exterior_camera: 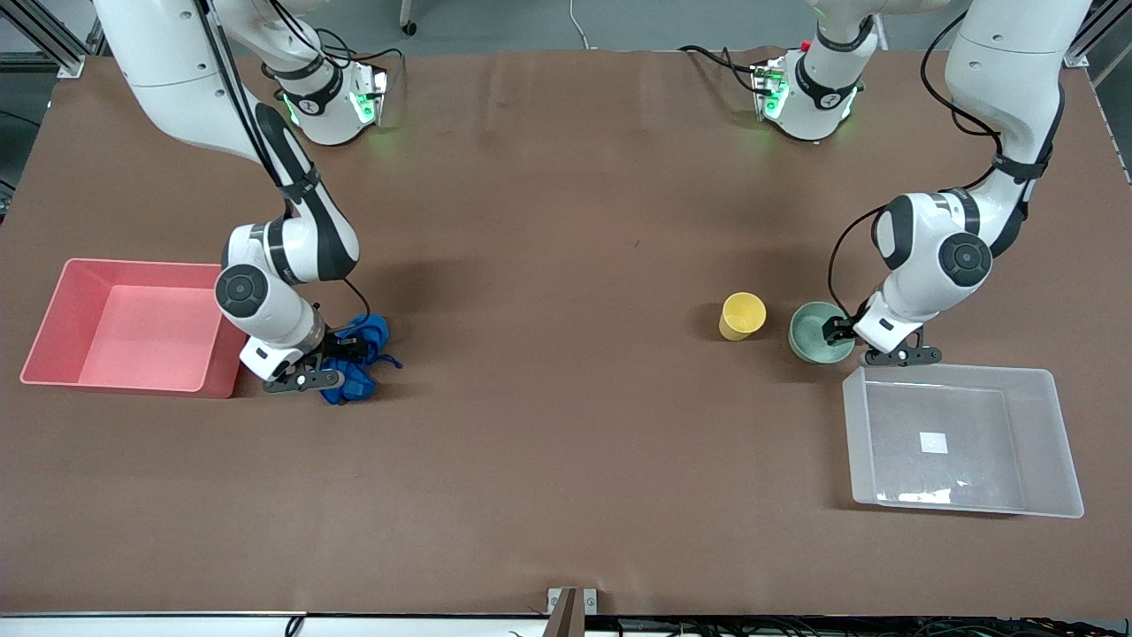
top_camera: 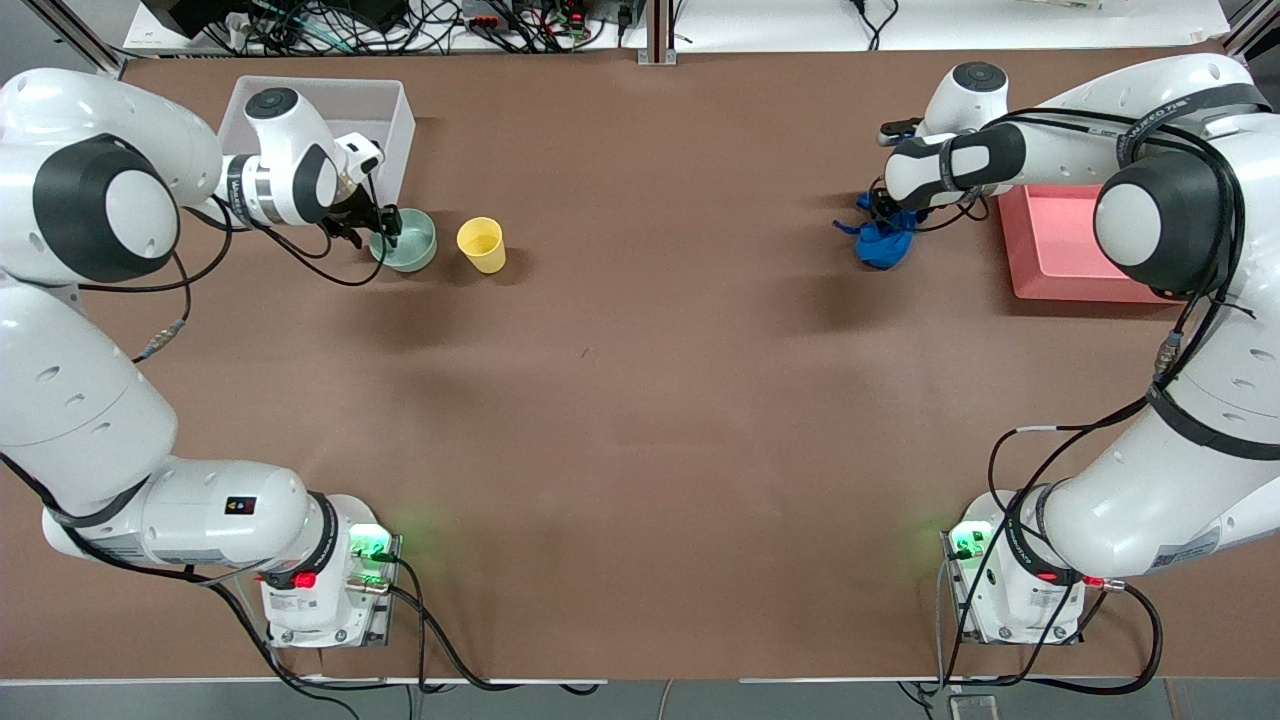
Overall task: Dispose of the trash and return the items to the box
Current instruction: 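Grasp the blue cloth with the right gripper while the left gripper grasps the bowl, then drop the cloth in the pink bin while the left gripper lowers the bowl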
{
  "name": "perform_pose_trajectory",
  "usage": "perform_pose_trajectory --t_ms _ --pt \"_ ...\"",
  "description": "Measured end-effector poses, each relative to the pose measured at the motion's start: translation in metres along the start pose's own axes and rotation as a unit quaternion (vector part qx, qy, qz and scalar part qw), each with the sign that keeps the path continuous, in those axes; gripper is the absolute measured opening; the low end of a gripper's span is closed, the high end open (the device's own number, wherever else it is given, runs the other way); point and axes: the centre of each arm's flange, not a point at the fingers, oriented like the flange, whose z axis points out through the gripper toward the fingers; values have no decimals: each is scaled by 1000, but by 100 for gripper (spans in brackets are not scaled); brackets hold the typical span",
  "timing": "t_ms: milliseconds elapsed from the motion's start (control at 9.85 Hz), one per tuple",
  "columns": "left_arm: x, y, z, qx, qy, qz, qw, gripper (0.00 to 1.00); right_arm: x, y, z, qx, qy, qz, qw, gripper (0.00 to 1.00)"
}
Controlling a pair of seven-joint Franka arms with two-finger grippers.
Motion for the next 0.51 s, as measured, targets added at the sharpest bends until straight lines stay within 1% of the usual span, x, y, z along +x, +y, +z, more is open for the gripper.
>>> perform_pose_trajectory --t_ms 102,203,305,406,508 --pt "1 1 -1 0 1 2 1000 46 0 0 0 0 0 2 1000 54" --pt "2 3 -2 -1 2 4 1000 30 1 0 -1 0 1 3 1000 39" --pt "2 4 -2 -1 3 5 1000 16 2 0 -2 0 1 4 1000 25" --pt "3 6 -5 -2 5 7 1000 7 5 0 -6 0 -10 4 1000 16" --pt "4 7 -13 -2 5 8 1000 7 11 0 -18 0 -32 9 999 15"
